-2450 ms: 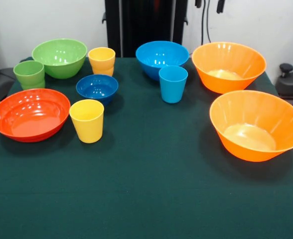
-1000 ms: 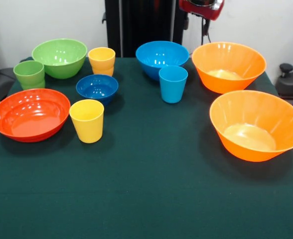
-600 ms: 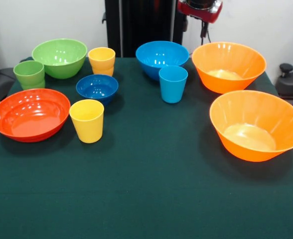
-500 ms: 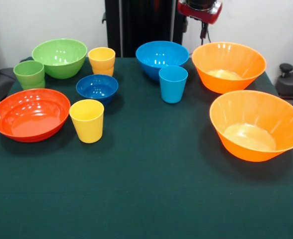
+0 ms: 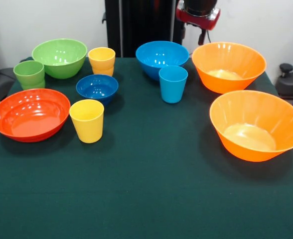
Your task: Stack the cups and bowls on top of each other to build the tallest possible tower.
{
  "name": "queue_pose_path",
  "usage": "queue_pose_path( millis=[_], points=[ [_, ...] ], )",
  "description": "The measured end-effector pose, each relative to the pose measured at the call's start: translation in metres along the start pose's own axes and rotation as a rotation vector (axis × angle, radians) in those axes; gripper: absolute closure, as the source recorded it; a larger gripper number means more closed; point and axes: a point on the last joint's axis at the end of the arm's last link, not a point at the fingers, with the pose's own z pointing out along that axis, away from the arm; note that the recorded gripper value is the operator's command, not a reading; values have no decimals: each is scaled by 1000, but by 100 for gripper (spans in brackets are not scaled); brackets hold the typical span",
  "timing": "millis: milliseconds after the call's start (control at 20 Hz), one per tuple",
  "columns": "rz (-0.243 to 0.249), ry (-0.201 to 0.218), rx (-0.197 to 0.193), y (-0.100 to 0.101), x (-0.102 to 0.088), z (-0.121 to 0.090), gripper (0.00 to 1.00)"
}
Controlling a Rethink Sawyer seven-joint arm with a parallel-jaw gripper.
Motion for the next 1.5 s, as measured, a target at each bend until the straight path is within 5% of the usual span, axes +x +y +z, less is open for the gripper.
queue_pose_path(
  millis=[1500],
  points=[
    [-10,-42,13,-7,-3,73,0]
  ],
)
